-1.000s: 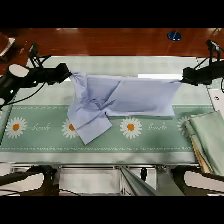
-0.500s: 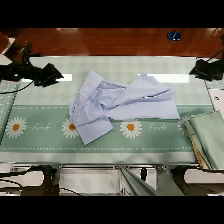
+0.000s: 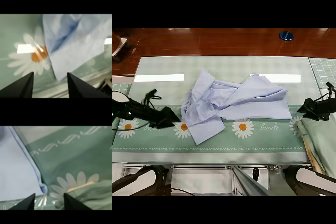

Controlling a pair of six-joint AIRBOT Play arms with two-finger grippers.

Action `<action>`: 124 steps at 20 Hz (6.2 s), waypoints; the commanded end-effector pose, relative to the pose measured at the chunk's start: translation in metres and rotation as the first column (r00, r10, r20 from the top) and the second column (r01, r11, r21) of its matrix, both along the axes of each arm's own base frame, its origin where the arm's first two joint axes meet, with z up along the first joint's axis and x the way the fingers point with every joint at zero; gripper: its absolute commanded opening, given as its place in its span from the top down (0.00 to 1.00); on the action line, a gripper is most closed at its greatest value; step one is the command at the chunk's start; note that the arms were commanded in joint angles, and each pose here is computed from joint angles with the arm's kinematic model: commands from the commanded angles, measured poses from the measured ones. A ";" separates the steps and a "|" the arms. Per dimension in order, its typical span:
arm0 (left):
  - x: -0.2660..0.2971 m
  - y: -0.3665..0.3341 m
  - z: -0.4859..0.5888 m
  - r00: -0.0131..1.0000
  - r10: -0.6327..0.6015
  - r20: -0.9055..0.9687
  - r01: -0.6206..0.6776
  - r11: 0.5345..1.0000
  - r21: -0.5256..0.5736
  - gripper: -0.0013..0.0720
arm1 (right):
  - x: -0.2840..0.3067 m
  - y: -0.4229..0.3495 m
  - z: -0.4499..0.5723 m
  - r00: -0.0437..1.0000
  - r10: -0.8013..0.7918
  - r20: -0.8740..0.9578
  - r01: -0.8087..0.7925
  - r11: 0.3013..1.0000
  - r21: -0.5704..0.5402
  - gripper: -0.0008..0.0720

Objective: Fold the shirts.

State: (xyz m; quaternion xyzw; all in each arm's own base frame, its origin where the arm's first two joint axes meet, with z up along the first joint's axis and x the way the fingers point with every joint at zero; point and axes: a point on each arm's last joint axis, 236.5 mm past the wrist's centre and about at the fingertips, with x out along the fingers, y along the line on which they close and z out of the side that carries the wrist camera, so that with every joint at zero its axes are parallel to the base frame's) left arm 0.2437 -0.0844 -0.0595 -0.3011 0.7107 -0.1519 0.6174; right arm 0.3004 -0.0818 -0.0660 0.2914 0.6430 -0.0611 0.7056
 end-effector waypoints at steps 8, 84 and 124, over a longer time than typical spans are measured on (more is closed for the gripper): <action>-0.037 -0.090 -0.045 0.999 -0.033 -0.011 0.033 0.999 0.012 0.29 | -0.010 0.023 -0.009 1.000 -0.012 0.005 0.011 0.996 0.084 0.42; 0.255 -0.049 0.303 0.457 0.004 0.889 -0.140 0.988 0.067 0.95 | 0.110 0.071 0.247 0.741 0.344 0.576 -0.239 0.938 -0.253 0.96; 0.076 0.015 -0.052 0.889 0.439 0.129 -0.437 0.898 -0.049 0.54 | -0.003 0.069 0.031 0.972 -0.053 0.227 0.003 0.977 0.213 0.43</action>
